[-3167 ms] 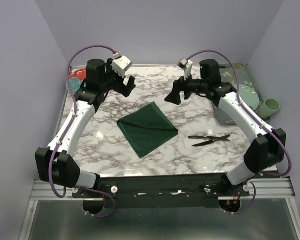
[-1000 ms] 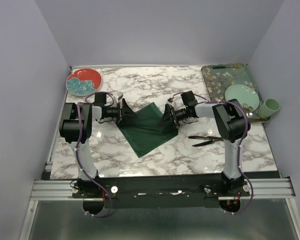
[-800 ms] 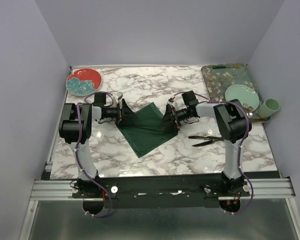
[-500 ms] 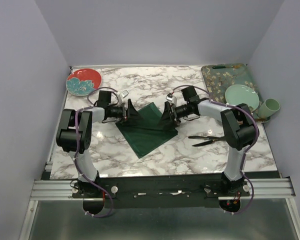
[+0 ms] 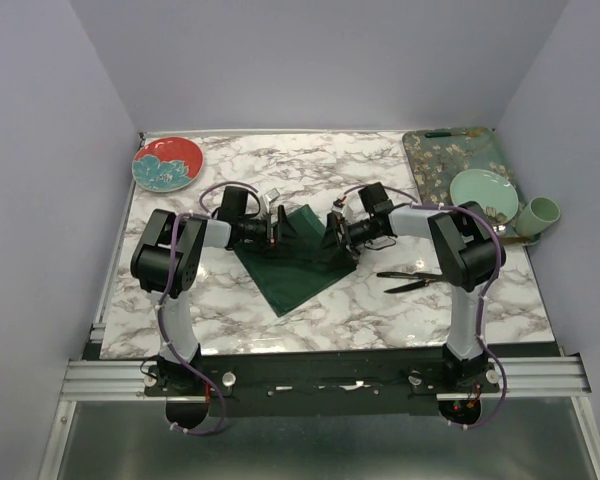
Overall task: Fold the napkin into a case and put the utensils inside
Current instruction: Smooth out the upper triangle-folded napkin at the center of the board.
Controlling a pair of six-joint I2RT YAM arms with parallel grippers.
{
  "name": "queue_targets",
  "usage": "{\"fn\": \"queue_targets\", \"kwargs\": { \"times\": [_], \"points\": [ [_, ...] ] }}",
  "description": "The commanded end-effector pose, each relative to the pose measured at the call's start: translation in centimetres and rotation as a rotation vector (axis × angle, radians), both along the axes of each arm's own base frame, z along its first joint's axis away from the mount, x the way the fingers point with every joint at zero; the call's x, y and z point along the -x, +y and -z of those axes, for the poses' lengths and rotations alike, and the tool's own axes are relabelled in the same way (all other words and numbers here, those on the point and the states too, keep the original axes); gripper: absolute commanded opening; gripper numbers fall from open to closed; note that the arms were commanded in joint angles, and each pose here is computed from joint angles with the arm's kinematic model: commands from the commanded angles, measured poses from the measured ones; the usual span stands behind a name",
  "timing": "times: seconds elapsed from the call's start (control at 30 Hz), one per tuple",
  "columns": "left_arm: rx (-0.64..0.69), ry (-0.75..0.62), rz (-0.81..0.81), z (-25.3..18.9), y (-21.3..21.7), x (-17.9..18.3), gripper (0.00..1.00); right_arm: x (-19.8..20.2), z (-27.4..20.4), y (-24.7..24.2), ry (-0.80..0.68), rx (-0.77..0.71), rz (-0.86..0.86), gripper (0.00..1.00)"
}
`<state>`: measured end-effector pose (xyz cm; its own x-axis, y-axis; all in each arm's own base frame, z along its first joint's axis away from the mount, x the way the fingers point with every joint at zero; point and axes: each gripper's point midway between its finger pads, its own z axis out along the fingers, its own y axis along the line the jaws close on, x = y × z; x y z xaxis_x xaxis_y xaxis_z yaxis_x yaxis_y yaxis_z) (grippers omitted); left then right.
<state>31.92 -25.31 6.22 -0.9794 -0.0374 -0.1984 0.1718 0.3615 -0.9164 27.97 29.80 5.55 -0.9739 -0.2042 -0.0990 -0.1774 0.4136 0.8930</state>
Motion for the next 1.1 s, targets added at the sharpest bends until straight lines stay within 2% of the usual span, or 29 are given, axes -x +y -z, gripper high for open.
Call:
{"fn": "queue_targets", "kwargs": {
  "times": [0.0, 0.23, 0.7, 0.9, 1.0, 1.03, 1.07],
  "points": [
    [-0.063, 0.048, -0.061, 3.7, 2.3, -0.6, 0.99, -0.3, 3.9, -2.0, 0.035, 0.119, 0.043, 1.00],
    [-0.010, 0.047, -0.075, 1.9, 4.0, -0.9, 0.99, 0.2, 4.9, -2.7, 0.065, 0.162, 0.054, 1.00],
    [-0.054, 0.083, -0.124, 2.5, 10.0, -1.7, 0.99, 0.2, 5.2, -3.2, 0.052, 0.183, 0.053, 1.00],
    [-0.047, -0.033, -0.077, -1.3, 9.9, -2.1, 0.99, -0.8, 1.9, -2.4, -0.039, 0.108, 0.019, 0.98],
    [-0.128, -0.140, -0.051, -3.1, 10.6, -2.4, 0.99, -1.4, -1.8, -1.9, -0.124, 0.044, -0.005, 0.94],
    [-0.164, -0.184, -0.051, -3.9, 10.9, -2.6, 0.99, -1.7, -2.8, -1.9, -0.154, 0.038, -0.008, 0.89],
    [-0.244, -0.220, -0.053, -3.4, 11.8, -2.9, 0.97, -2.3, -3.9, -1.8, -0.203, 0.040, -0.016, 0.87]
  ]
}}
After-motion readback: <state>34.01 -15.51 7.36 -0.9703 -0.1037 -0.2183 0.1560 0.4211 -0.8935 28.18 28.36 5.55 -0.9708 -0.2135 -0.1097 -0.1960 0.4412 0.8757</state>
